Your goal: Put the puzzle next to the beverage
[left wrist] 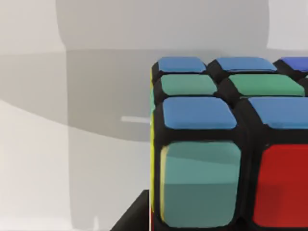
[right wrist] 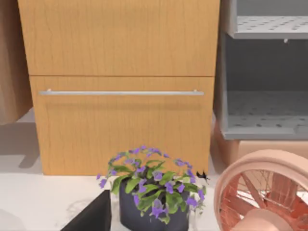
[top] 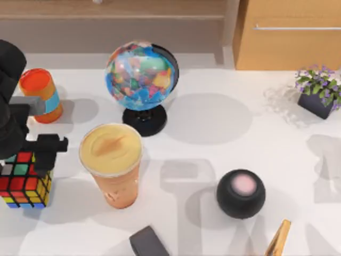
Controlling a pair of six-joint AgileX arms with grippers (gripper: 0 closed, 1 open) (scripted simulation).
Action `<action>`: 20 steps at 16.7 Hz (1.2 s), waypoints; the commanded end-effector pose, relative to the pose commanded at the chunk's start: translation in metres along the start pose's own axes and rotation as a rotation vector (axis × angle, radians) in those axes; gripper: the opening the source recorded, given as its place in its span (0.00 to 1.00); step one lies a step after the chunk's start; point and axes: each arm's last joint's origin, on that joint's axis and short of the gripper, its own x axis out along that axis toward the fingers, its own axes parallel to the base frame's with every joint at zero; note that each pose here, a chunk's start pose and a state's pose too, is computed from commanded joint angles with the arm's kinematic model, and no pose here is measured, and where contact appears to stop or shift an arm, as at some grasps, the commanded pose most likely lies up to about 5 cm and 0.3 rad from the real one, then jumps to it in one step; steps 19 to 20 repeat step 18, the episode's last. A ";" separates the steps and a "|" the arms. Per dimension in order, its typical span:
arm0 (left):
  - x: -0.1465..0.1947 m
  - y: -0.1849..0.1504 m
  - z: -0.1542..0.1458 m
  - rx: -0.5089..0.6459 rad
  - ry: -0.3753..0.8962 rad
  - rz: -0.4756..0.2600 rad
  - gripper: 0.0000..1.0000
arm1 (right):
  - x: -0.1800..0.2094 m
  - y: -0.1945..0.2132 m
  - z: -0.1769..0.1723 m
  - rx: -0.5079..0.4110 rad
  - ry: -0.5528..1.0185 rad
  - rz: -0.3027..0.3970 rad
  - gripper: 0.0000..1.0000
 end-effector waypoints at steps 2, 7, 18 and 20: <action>0.000 0.000 0.000 0.000 0.000 0.000 0.23 | 0.000 0.000 0.000 0.000 0.000 0.000 1.00; 0.000 0.000 0.000 0.000 0.000 0.000 0.60 | 0.000 0.000 0.000 0.000 0.000 0.000 1.00; 0.000 0.000 0.000 0.000 0.000 0.000 1.00 | 0.000 0.000 0.000 0.000 0.000 0.000 1.00; 0.000 0.000 0.000 0.000 0.000 0.000 1.00 | 0.000 0.000 0.000 0.000 0.000 0.000 1.00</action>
